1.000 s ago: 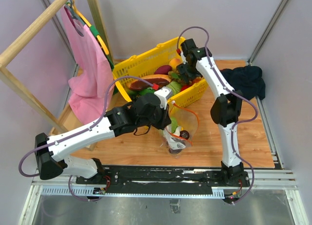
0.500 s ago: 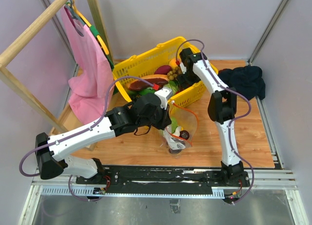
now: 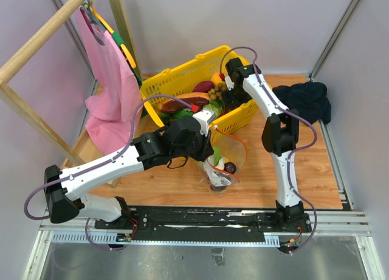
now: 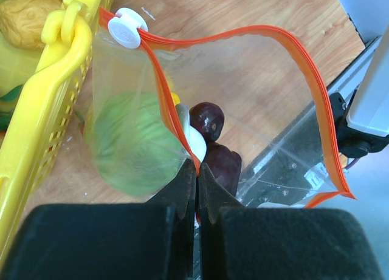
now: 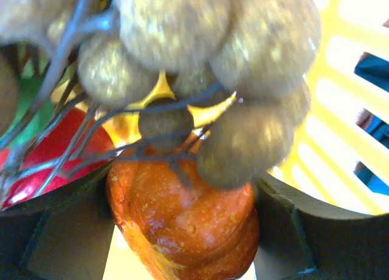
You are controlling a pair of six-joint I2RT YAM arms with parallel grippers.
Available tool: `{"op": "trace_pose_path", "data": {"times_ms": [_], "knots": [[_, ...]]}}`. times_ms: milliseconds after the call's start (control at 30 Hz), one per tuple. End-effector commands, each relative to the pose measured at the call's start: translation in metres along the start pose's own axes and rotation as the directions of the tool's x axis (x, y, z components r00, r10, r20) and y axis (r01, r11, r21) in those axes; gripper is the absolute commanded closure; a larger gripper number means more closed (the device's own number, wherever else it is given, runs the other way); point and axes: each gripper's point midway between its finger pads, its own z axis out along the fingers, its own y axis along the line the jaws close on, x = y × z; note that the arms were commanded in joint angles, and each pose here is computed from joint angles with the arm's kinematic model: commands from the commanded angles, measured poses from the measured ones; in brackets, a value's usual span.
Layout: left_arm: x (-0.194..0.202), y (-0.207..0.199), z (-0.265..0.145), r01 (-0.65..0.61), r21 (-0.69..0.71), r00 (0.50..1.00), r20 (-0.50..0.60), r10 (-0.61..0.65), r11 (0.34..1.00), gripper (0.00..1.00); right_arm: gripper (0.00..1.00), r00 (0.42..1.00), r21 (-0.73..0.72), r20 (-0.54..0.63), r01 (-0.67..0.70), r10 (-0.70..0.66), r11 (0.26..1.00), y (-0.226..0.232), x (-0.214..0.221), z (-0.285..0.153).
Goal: Place the food in the zip-top bag and seal the zipper
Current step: Pick up the fake fruit from the zipper food storage bag, then place the fake fruit in the zipper food storage bag.
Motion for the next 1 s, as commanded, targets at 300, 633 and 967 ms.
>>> {"op": "trace_pose_path", "data": {"times_ms": [300, 633, 967], "knots": [[0.000, 0.003, 0.004, 0.014, -0.008, 1.000, 0.006, -0.014, 1.000, 1.00, 0.47, 0.965, 0.012, 0.256, -0.056, 0.051, 0.998, -0.012, -0.015, -0.102], [-0.002, 0.003, 0.002, 0.018, -0.005, 1.000, 0.024, -0.018, 1.000, 1.00, 0.48, 0.907, 0.007, 0.418, -0.052, 0.044, 0.999, 0.004, -0.023, -0.166], [-0.008, 0.001, 0.001, 0.021, 0.002, 0.999, 0.047, -0.021, 1.000, 1.00, 0.49, 0.786, -0.035, 0.614, -0.065, 0.073, 0.997, 0.035, 0.006, -0.247]]}}
